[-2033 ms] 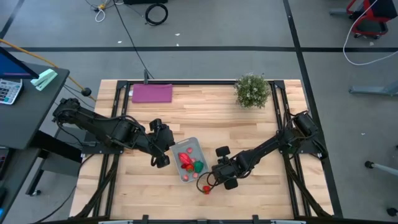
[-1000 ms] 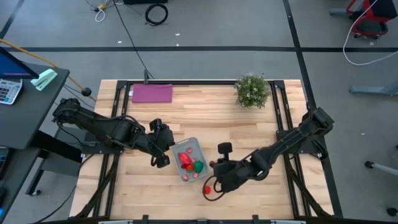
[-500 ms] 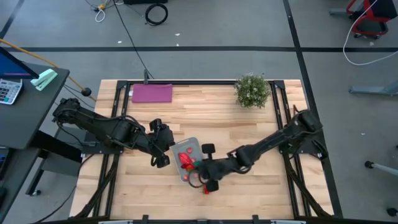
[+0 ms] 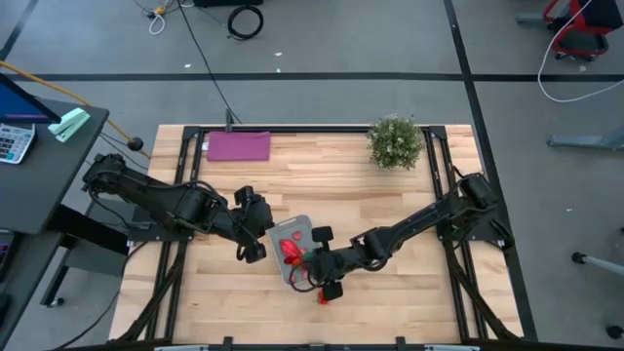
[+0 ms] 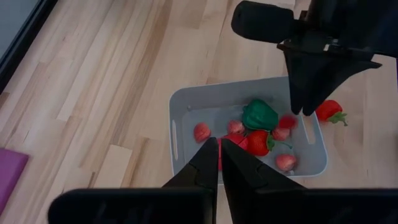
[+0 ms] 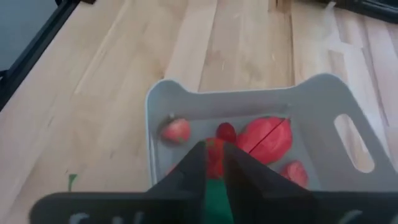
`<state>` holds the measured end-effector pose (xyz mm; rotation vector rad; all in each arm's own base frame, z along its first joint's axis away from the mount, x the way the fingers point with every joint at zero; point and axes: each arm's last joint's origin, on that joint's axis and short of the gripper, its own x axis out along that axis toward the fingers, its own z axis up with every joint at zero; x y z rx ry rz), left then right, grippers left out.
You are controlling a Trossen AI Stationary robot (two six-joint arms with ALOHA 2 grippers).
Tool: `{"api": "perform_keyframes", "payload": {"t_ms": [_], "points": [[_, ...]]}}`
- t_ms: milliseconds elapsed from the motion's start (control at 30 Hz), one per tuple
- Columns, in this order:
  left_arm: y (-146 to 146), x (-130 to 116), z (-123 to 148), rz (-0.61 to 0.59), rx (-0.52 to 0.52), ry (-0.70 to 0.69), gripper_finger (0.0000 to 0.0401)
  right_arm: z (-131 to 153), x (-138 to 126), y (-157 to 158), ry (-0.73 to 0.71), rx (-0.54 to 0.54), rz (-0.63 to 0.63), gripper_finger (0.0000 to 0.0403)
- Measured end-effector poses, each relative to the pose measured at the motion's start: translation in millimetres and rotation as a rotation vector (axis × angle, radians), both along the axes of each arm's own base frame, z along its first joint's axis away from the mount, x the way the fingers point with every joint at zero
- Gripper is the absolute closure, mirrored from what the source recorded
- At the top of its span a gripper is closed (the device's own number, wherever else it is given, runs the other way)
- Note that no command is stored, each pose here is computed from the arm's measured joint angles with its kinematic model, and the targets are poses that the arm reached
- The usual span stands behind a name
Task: Pick and placing Produce into tupperware
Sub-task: Put the red cherry into the gray bin, then put the red strawberry into the gray bin
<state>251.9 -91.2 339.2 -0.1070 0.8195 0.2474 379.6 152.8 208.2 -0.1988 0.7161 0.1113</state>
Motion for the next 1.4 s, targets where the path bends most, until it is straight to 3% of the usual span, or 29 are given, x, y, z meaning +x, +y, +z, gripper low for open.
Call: {"api": "perform_keyframes", "payload": {"t_ms": [333, 567, 700, 833, 1133, 1400], "points": [[0.1, 0.0, 0.0, 0.001, 0.0, 0.0, 0.0384, 1.7, -2.4, -3.1, -0.002, -0.046, -0.07, 0.0271], [0.1, -0.3, -0.3, 0.0, 0.002, 0.004, 0.0374, 0.6, -29.3, 18.0, 0.174, 0.095, -0.092, 0.0273], [0.2, -0.3, -0.3, 0.001, 0.002, 0.004, 0.0377, 0.7, -42.6, 44.5, 0.176, 0.15, -0.075, 0.0274], [0.2, -0.2, -0.3, 0.002, 0.004, 0.003, 0.0384, -0.4, -51.4, 58.9, 0.178, 0.22, -0.146, 0.027], [0.2, 0.1, -0.1, 0.004, 0.004, -0.001, 0.0384, -2.3, -51.4, 61.6, 0.181, 0.238, -0.15, 0.0217], [-0.3, 1.4, -0.7, 0.005, 0.003, -0.003, 0.038, -11.6, -35.9, 68.9, 0.084, 0.283, -0.123, 0.0186]]}}
